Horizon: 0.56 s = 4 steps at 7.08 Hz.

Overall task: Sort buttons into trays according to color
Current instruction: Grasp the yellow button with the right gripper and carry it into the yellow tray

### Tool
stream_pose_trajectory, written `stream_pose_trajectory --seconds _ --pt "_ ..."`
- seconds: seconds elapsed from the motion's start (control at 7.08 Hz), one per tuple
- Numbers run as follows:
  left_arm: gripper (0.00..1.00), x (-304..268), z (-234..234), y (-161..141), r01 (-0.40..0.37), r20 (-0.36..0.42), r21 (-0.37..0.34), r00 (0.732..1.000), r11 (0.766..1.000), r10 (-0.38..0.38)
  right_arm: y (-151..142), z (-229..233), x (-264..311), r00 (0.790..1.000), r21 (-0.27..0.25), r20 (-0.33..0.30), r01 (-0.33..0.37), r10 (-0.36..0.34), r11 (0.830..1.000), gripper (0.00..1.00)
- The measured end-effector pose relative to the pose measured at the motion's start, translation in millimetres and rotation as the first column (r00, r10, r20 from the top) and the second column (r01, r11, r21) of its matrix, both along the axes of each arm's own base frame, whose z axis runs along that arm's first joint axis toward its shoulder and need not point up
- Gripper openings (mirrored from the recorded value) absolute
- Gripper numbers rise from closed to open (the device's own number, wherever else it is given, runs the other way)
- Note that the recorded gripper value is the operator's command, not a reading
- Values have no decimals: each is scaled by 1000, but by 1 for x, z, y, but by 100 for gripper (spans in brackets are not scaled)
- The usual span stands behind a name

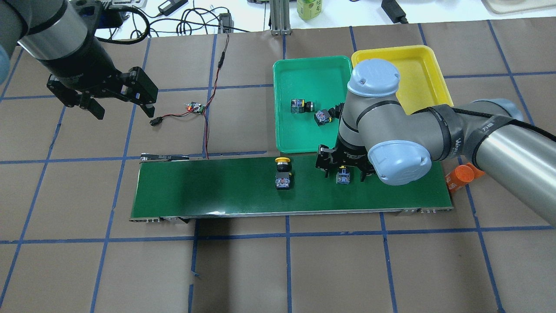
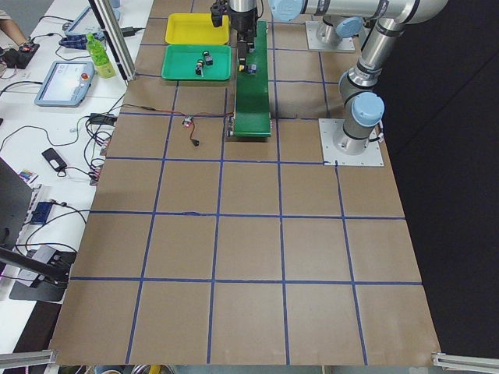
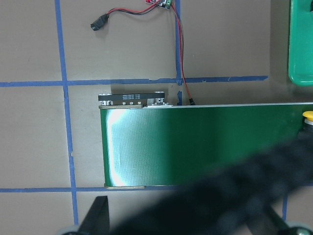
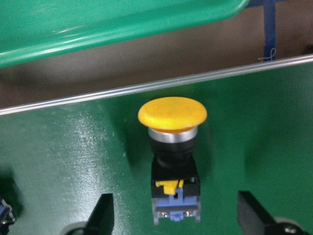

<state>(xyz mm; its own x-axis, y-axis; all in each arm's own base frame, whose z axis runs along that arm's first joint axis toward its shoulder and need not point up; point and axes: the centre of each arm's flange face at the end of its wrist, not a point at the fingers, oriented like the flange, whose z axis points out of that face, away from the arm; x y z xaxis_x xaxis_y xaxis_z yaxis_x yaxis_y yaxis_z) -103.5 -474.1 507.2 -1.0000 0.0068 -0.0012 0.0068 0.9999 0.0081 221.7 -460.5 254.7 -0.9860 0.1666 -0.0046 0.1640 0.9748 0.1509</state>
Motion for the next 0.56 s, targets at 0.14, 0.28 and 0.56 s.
stream_pose_trajectory --seconds 0.14,0.28,0.56 --pt "100 0 0 0 0 0 -1 1000 1000 0 0 -2 -3 1000 5 -5 13 -13 1000 0" --pt "100 0 0 0 -1 0 -1 1000 1000 1 1 -3 -6 999 10 -12 37 -37 999 0" --pt "100 -2 0 1 -2 -17 2 1000 1000 2 -1 10 -9 996 -19 -16 92 -93 996 0"
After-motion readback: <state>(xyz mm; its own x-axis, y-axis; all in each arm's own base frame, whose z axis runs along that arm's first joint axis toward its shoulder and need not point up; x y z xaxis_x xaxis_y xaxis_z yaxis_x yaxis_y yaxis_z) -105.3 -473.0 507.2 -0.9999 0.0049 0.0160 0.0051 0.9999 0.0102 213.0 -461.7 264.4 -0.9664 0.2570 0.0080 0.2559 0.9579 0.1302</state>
